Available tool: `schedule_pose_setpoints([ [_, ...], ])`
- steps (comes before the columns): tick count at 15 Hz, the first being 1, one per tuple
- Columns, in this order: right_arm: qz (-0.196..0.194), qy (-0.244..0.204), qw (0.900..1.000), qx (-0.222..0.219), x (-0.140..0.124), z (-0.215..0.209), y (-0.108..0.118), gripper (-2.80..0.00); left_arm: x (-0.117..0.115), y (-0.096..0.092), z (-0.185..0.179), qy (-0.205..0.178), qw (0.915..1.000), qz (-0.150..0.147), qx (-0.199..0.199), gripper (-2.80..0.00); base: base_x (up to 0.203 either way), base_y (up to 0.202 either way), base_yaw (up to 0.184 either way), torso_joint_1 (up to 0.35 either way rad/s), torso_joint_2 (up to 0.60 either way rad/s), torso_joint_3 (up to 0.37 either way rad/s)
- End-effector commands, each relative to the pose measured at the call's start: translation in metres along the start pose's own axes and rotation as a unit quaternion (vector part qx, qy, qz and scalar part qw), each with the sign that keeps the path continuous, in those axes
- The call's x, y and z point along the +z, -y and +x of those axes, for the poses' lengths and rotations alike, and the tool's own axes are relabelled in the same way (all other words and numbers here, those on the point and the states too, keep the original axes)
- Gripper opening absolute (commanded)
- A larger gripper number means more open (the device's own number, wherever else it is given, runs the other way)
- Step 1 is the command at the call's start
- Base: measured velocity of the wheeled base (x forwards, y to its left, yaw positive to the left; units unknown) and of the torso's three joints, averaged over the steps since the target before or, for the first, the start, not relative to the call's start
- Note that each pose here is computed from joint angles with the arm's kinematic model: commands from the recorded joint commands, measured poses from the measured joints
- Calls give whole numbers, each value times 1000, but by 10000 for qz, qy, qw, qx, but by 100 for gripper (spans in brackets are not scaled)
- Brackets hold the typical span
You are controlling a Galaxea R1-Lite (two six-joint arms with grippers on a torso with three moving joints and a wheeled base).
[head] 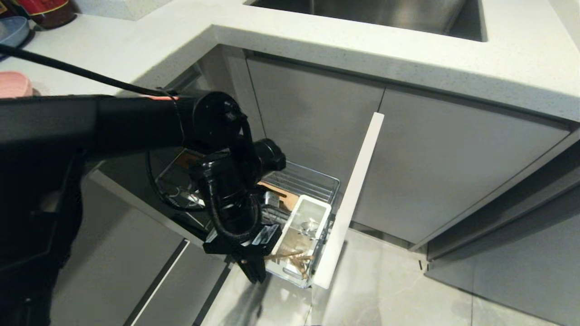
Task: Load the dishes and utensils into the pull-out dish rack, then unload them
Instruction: Take the chopsticks out of the cupboard
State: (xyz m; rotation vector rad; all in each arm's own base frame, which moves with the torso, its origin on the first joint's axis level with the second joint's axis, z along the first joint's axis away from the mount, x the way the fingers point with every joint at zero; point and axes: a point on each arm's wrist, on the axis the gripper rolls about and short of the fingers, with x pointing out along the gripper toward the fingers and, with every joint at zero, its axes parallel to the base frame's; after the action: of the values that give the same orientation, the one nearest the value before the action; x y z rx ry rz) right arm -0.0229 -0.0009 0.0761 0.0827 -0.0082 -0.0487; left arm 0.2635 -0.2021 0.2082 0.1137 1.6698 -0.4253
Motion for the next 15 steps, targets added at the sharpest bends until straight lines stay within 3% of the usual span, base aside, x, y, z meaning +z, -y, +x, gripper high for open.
schedule_pose_setpoints([
  [1,2,23,10000,1,0,0,0,-280,-31,3,-33,377,9991,146,-98,-280,0,0,0,0,0,0],
  [7,2,23,10000,0,0,0,0,-280,-102,7,-86,1192,9911,578,-110,-280,0,0,0,0,0,0],
  [11,2,23,10000,1,0,0,0,-280,-150,2,-115,1974,9768,829,87,-280,0,0,0,0,0,0],
  [13,2,23,10000,1,0,0,0,-280,-183,-6,-131,2443,9650,954,16,-280,0,0,0,0,0,0],
  [15,2,23,10000,1,0,0,0,-280,-214,-15,-149,3194,9418,1035,-156,-280,0,0,0,0,0,0],
])
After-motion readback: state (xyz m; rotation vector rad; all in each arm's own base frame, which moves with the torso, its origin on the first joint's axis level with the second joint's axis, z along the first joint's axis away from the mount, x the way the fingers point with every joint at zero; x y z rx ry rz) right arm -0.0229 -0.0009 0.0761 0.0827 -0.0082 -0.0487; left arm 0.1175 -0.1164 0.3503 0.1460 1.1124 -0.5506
